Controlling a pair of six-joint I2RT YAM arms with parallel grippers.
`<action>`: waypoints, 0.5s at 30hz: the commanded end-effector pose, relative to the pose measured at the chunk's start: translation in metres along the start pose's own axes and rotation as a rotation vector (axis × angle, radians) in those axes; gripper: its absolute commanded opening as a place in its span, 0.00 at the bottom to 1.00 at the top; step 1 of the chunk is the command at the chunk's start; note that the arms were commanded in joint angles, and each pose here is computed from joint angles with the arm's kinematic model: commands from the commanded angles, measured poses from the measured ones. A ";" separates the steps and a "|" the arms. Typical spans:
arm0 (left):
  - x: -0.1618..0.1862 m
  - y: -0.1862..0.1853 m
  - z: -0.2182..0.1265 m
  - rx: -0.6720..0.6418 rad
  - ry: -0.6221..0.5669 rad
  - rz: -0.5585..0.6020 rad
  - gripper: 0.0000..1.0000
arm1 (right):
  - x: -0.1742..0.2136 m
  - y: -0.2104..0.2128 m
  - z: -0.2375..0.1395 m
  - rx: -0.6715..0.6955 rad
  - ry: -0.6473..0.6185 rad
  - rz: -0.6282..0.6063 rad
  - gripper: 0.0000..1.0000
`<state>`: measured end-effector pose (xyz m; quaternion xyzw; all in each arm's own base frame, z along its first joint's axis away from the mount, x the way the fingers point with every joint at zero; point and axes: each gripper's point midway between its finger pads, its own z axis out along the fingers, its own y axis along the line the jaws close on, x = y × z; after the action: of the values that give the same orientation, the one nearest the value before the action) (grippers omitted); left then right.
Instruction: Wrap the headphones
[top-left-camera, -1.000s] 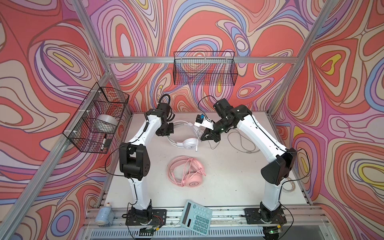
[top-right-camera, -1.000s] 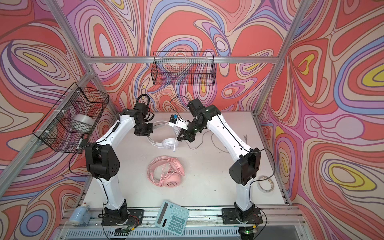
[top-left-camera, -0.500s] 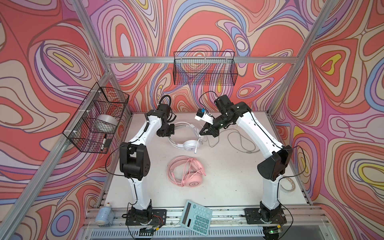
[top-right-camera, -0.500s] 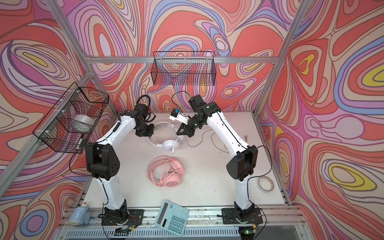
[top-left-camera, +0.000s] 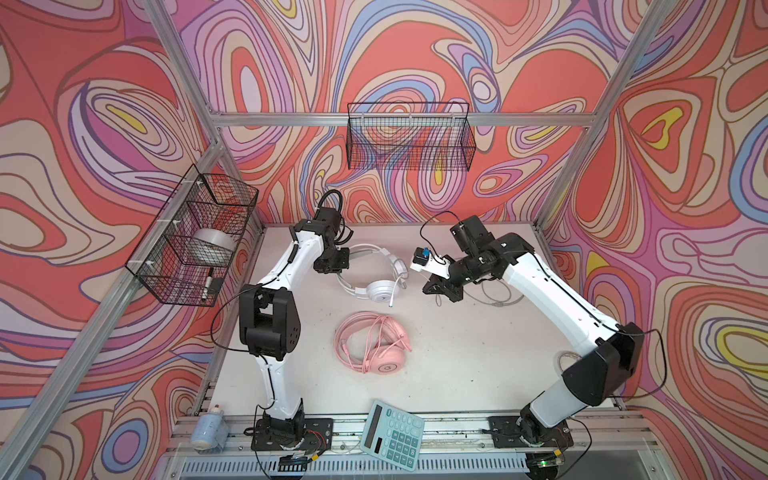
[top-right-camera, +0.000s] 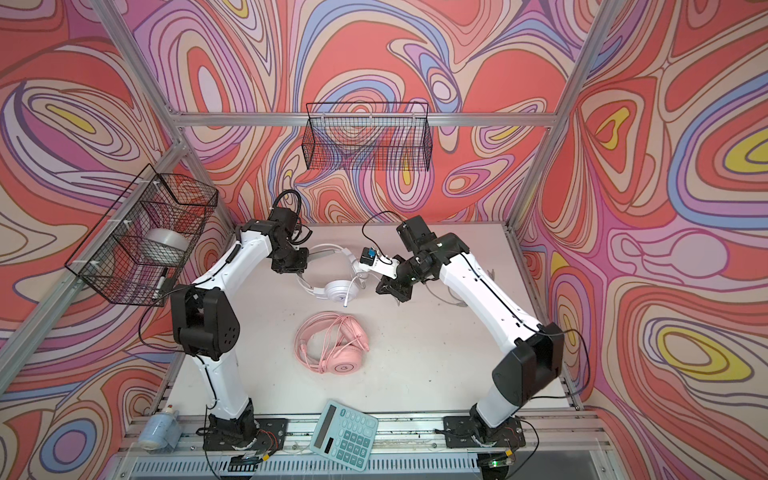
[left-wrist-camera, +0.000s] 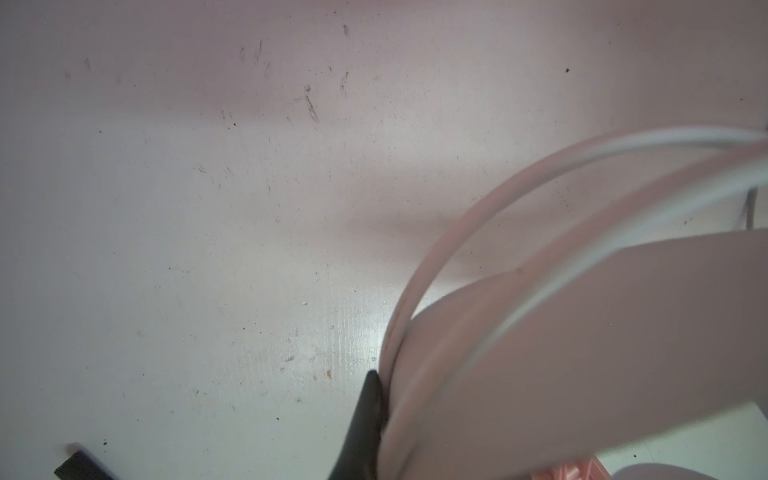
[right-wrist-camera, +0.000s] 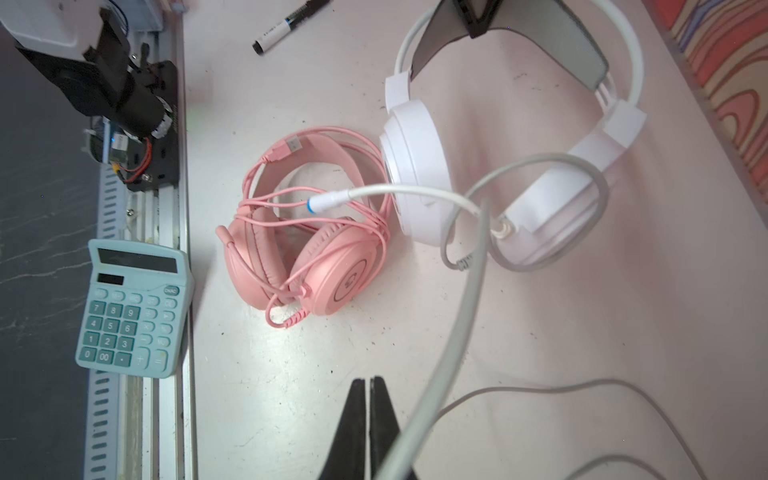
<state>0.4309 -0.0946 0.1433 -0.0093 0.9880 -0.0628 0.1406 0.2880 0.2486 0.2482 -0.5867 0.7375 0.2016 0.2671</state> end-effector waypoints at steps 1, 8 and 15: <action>-0.007 -0.015 -0.016 0.069 -0.037 0.021 0.00 | 0.018 -0.029 -0.006 0.195 0.073 -0.042 0.00; -0.009 -0.012 -0.018 0.057 -0.021 -0.034 0.00 | 0.021 -0.021 -0.002 0.199 0.058 -0.079 0.00; -0.011 -0.010 -0.014 0.043 -0.009 -0.069 0.00 | 0.017 0.024 0.009 0.140 -0.004 -0.200 0.00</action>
<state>0.4362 -0.1002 0.1574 -0.0235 0.9850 -0.0800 0.1511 0.2721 0.2357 0.2143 -0.6233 0.7174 0.1170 0.2884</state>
